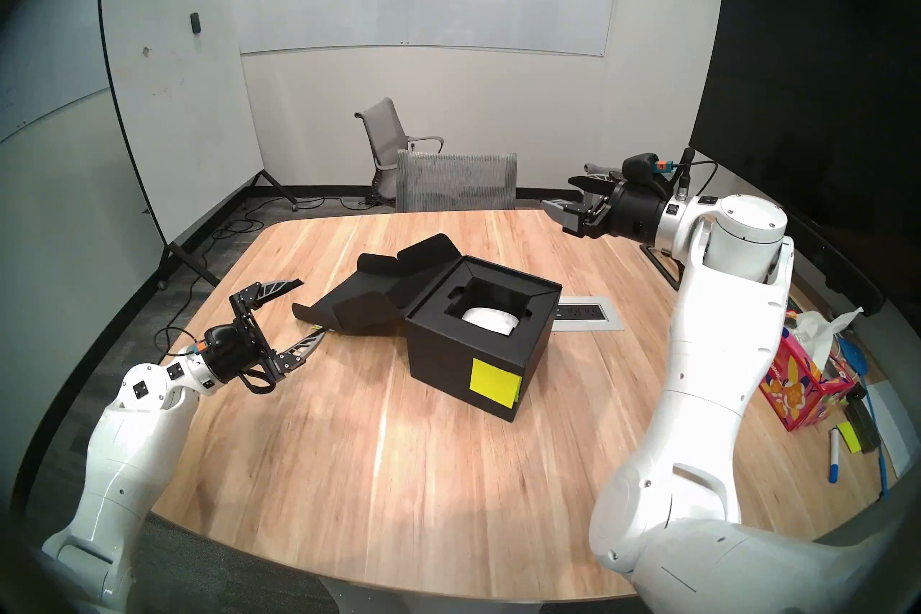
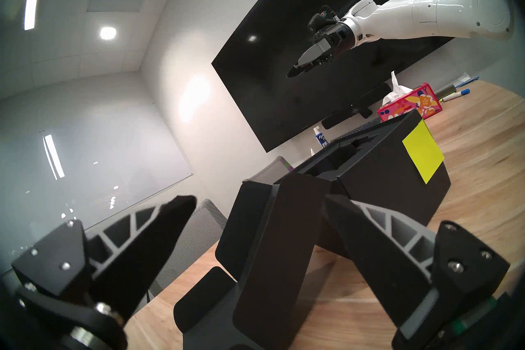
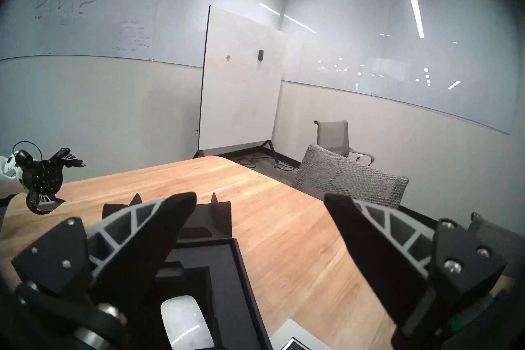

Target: Open the box and place the mouse inside

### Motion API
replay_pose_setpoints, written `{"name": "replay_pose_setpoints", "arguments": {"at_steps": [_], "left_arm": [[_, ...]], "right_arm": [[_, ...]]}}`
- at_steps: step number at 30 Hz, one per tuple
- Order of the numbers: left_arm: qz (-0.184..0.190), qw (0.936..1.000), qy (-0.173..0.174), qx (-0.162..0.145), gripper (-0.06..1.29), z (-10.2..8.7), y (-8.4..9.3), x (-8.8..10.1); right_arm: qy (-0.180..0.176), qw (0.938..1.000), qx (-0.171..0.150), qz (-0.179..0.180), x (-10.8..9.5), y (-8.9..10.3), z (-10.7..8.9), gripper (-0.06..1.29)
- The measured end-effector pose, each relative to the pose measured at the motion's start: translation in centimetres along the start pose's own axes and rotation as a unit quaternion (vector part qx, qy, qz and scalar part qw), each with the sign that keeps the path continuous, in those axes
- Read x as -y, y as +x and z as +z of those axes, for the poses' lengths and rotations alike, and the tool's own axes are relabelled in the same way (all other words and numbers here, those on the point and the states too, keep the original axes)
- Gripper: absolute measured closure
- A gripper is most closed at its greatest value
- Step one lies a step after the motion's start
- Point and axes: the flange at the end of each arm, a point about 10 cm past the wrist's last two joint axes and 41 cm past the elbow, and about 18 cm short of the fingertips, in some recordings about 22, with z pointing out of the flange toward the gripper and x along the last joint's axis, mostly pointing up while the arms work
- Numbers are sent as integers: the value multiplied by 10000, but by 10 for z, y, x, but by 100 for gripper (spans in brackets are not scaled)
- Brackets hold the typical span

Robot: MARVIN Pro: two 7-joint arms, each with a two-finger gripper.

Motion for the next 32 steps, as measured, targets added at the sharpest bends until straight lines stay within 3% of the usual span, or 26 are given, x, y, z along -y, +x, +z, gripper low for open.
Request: {"name": "replay_pose_setpoints", "arguments": {"at_steps": [32], "left_arm": [[0, 10000, 0, 0, 1, 0, 0, 0]], "right_arm": [[92, 9999, 94, 77, 8, 1, -1, 0]]}}
